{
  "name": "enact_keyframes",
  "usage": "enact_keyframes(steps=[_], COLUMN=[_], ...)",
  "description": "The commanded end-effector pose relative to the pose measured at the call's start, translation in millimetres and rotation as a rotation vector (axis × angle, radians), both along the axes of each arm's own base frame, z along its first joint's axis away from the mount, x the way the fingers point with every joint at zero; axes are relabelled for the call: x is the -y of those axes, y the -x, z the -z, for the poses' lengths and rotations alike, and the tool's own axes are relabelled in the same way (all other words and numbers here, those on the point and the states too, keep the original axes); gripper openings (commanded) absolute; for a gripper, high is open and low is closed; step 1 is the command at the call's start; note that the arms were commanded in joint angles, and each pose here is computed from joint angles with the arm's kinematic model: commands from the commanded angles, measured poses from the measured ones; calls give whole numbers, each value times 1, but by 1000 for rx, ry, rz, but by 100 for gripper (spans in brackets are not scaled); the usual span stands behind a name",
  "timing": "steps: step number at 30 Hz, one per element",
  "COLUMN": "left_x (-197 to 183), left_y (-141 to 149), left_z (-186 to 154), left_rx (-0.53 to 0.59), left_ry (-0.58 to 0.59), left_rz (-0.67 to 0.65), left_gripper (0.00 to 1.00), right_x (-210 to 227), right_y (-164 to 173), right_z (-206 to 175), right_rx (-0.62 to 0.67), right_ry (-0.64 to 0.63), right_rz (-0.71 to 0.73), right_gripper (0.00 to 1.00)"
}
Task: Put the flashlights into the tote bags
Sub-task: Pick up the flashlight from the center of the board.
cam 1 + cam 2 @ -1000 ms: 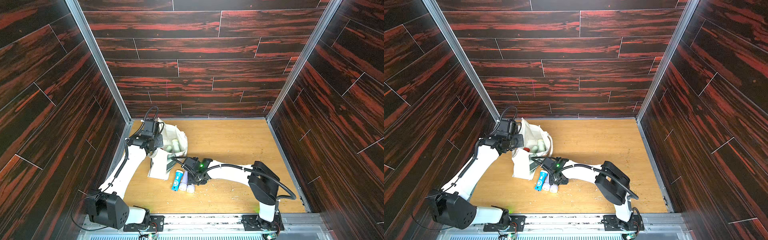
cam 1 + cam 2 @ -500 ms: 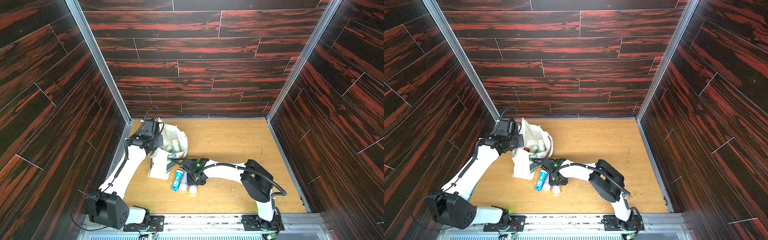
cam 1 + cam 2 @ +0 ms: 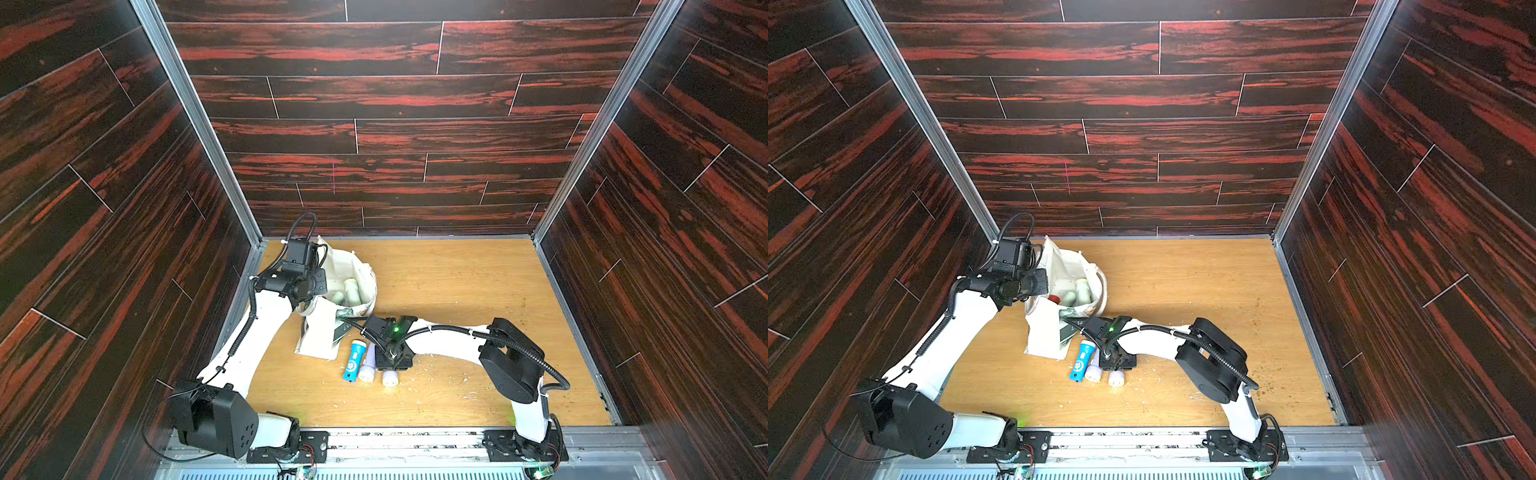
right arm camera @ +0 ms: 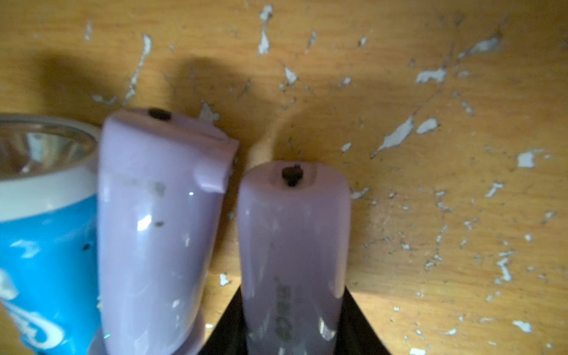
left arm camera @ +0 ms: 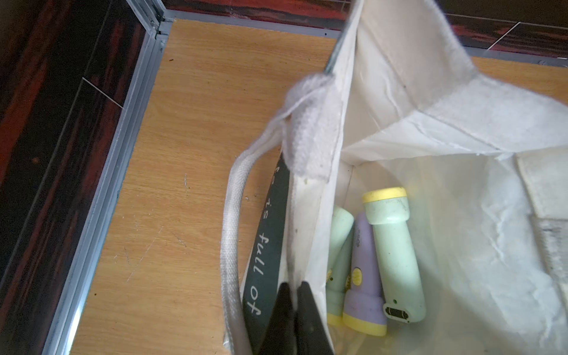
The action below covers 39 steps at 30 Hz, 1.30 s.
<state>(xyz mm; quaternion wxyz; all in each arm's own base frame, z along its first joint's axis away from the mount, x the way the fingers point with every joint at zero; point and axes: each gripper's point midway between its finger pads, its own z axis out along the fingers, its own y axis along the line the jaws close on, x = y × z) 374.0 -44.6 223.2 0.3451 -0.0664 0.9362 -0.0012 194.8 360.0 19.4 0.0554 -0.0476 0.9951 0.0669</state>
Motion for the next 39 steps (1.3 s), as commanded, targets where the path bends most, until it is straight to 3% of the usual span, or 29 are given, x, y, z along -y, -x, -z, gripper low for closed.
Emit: enact_keyframes(steps=[1,4,7,16,24,33,36,39], left_x=[2,10,18,39,54,68,71,75], left_y=[7,7,6,4,5,5,6,6], left_z=[-1,-7,-13,-18,-21,-21,-20,-20], left_rx=[-22,0,26,50,57,51,48,45], left_ry=[15,56,99,202,271,335,349,366], left_rz=[18,48,77,141,200,256,266,278], left_gripper=[0,0,0,0,0,0,0,0], right_x=[10,12,19,45,45,42,38,28], right_y=[-5,-9,-13,-24,-42,-71,-80,-93], right_z=[-13,-32,-50,-105,-186,-242,-257,-268], right_rx=[36,91,144,311,520,648,705,695], right_ry=[11,-53,-85,-149,-277,-218,-272,-409], right_rz=[35,54,79,134,80,52,31,-15], right_gripper=[19,13,0,0,0,0,0,0])
